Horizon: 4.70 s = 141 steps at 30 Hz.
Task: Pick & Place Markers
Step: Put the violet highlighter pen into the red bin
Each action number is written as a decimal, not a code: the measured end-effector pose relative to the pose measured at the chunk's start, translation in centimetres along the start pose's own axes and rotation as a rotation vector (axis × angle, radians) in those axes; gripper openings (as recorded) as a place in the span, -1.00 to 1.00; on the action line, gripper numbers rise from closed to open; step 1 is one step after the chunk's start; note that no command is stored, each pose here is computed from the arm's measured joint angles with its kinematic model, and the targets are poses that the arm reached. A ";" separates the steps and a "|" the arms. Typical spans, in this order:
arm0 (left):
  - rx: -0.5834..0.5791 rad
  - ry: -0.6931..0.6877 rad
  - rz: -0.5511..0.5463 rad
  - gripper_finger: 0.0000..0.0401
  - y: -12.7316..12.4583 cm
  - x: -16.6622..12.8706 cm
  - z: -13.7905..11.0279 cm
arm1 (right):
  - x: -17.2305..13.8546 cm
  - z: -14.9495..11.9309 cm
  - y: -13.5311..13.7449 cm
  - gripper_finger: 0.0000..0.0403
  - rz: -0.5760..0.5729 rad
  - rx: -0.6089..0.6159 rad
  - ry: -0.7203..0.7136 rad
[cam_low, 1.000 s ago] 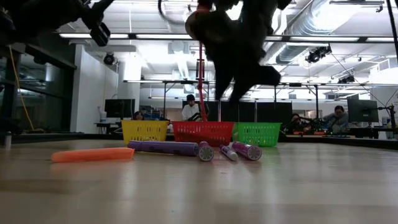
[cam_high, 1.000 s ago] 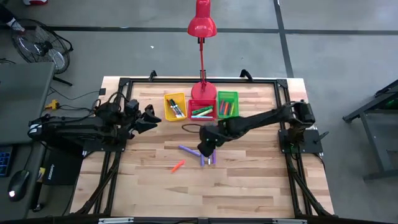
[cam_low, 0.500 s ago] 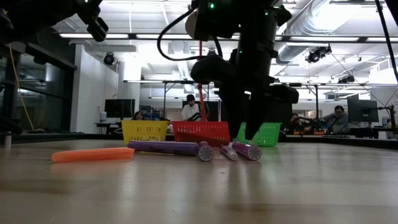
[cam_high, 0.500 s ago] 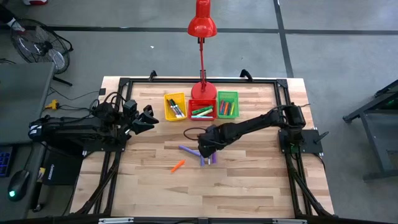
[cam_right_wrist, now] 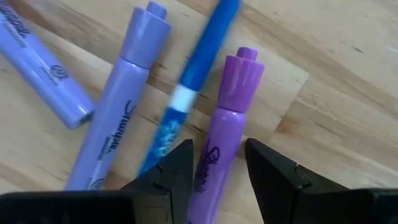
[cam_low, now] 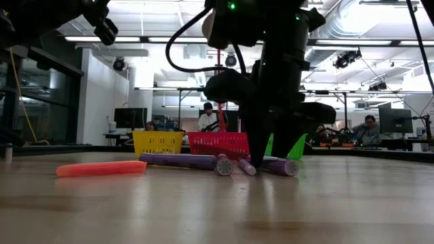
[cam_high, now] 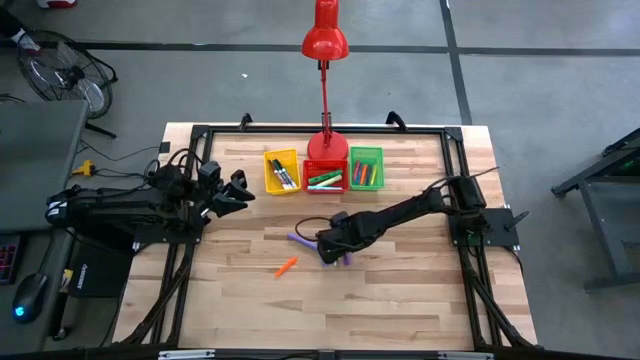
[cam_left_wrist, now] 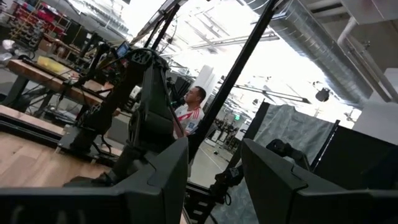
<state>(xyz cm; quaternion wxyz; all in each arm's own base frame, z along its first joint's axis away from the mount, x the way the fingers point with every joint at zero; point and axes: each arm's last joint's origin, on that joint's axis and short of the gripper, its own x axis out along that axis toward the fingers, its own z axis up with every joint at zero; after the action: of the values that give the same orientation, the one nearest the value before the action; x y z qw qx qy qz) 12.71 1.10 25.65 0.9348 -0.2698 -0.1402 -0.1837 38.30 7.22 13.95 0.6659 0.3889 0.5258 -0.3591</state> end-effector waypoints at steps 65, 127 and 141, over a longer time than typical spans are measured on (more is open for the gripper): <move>-0.017 -0.121 0.256 -0.27 1.0 -0.1 0.0 | -11.1 14.2 -8.6 -0.72 0.178 -0.725 -0.235; -0.127 -0.193 0.303 -0.27 1.2 -0.2 0.1 | -2.1 22.8 -6.4 -0.68 0.154 -1.133 -0.175; -0.136 -0.193 0.304 -0.27 1.2 -0.2 0.1 | -1.7 22.9 -6.4 -0.59 0.156 -1.143 -0.177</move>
<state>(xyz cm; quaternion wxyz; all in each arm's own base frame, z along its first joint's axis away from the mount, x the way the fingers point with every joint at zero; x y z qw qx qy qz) 13.02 2.16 25.15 0.9136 -0.3666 -0.1741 -0.0227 41.96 -15.97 18.00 0.8359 -0.0263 0.5482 0.0004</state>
